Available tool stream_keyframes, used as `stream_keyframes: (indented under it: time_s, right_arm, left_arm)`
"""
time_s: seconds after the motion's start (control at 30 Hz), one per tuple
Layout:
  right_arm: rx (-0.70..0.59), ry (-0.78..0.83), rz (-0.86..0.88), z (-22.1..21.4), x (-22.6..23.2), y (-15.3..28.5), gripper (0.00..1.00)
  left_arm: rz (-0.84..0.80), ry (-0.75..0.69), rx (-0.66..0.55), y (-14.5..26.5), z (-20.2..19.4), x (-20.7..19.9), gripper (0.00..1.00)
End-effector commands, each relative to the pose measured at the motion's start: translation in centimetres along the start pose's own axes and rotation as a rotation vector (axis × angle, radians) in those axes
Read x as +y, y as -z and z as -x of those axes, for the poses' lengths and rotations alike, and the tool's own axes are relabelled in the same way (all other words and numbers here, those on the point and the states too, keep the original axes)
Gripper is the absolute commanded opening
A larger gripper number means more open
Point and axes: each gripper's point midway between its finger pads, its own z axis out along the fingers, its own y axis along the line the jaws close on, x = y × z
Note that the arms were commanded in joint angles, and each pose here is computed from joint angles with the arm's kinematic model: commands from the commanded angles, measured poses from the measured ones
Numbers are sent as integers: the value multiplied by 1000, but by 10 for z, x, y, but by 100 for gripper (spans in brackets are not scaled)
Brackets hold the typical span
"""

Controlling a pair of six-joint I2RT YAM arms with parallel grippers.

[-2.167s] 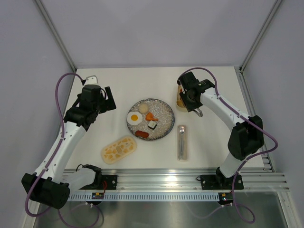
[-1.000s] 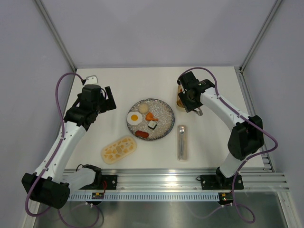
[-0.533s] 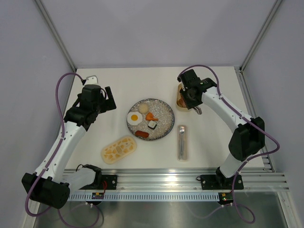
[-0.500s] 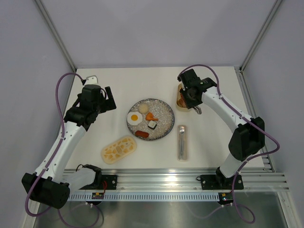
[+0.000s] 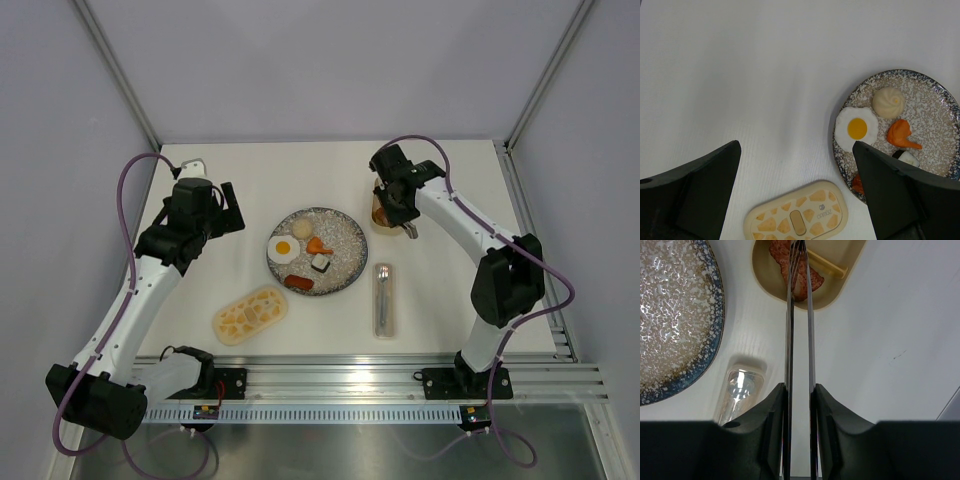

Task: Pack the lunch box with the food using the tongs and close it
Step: Place the fake food in the packing box, then place the clamp at the center of the board.

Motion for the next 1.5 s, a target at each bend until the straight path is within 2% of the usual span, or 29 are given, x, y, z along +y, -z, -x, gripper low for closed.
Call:
stream_keyframes:
  time_s: [0.0, 0.37, 0.7, 0.97, 1.1, 1.27, 1.3, 1.47]
  right_arm:
    - [-52, -25, -5, 20, -3, 3, 35]
    - [-56, -16, 31, 18, 2, 8, 34]
    - [-159, -53, -9, 37, -13, 40, 34]
    - [-257, -232, -112, 38, -42, 55, 35]
    - [-306, -351, -261, 31, -84, 52, 36]
    - [-319, -501, -365, 3, -124, 36, 37]
    - [-340, -531, -362, 4, -130, 33, 38]
    - [-289, -639, -358, -19, -156, 0, 39]
  left_arm:
    - [4, 10, -38, -3, 10, -1, 99]
    - [3, 10, -33, -5, 11, -3, 99]
    - [-1, 9, -29, -7, 12, -5, 99]
    - [-1, 9, -29, -8, 11, -4, 99]
    - [0, 8, -31, -6, 11, -3, 99]
    - [4, 6, -29, -6, 9, -2, 99]
    - [3, 7, -32, -5, 10, -2, 99]
    - [2, 8, -31, -3, 9, -1, 99]
